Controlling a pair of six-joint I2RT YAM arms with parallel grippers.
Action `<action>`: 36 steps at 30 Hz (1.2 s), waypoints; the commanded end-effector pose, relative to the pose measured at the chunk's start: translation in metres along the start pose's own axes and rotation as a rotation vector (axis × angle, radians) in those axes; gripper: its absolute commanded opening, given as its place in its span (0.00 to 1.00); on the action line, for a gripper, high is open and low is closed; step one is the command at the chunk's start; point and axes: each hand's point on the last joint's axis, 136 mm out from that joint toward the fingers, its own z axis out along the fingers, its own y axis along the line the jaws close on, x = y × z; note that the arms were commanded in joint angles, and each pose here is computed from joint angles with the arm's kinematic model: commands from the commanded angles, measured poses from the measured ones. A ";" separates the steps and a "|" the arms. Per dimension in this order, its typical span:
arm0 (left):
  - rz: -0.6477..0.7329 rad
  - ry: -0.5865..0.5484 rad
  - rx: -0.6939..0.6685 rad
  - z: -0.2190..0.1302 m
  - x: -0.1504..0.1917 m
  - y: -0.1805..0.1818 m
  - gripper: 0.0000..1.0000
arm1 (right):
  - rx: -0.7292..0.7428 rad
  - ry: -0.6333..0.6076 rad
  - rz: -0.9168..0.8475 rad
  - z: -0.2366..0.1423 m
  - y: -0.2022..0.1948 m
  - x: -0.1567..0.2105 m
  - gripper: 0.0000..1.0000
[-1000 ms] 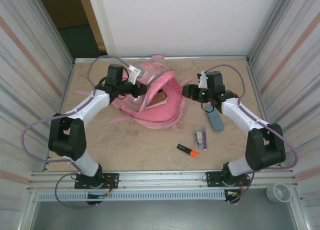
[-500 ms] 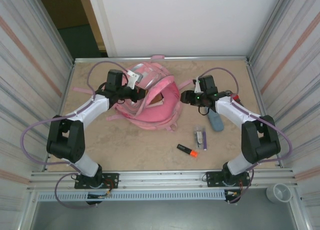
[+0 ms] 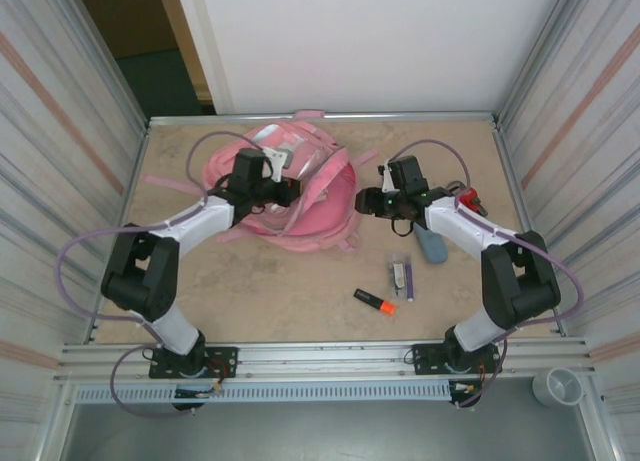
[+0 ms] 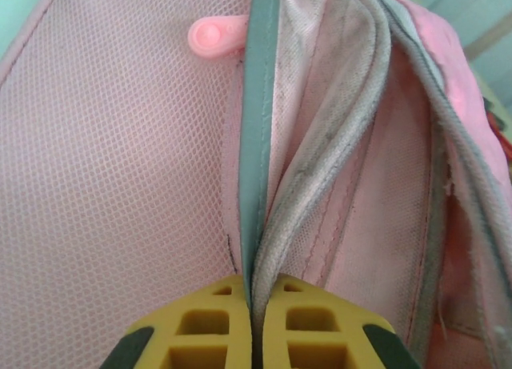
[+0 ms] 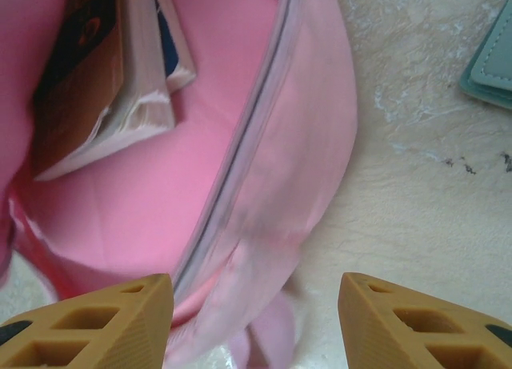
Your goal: Pack the student bag
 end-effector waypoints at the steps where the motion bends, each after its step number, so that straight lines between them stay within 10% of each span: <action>1: -0.154 -0.173 -0.139 0.005 -0.045 0.009 0.00 | -0.014 -0.011 -0.027 -0.009 0.016 0.013 0.55; 8: -0.205 -0.155 -0.171 0.054 -0.051 -0.019 0.04 | -0.028 -0.048 -0.034 -0.012 0.022 0.023 0.55; 14: -0.175 -0.122 -0.131 0.033 -0.046 -0.026 0.64 | -0.064 -0.043 -0.154 -0.003 0.054 0.055 0.55; 17: -0.143 -0.102 -0.203 -0.006 -0.031 -0.012 0.73 | -0.069 -0.022 -0.219 0.007 0.072 0.069 0.55; 24: -0.549 -0.057 -0.362 -0.097 0.078 0.097 0.75 | -0.124 0.043 -0.227 0.039 0.097 0.084 0.54; 36: -0.622 0.039 -0.203 -0.063 0.104 0.104 0.73 | -0.129 0.069 -0.223 0.048 0.103 0.085 0.54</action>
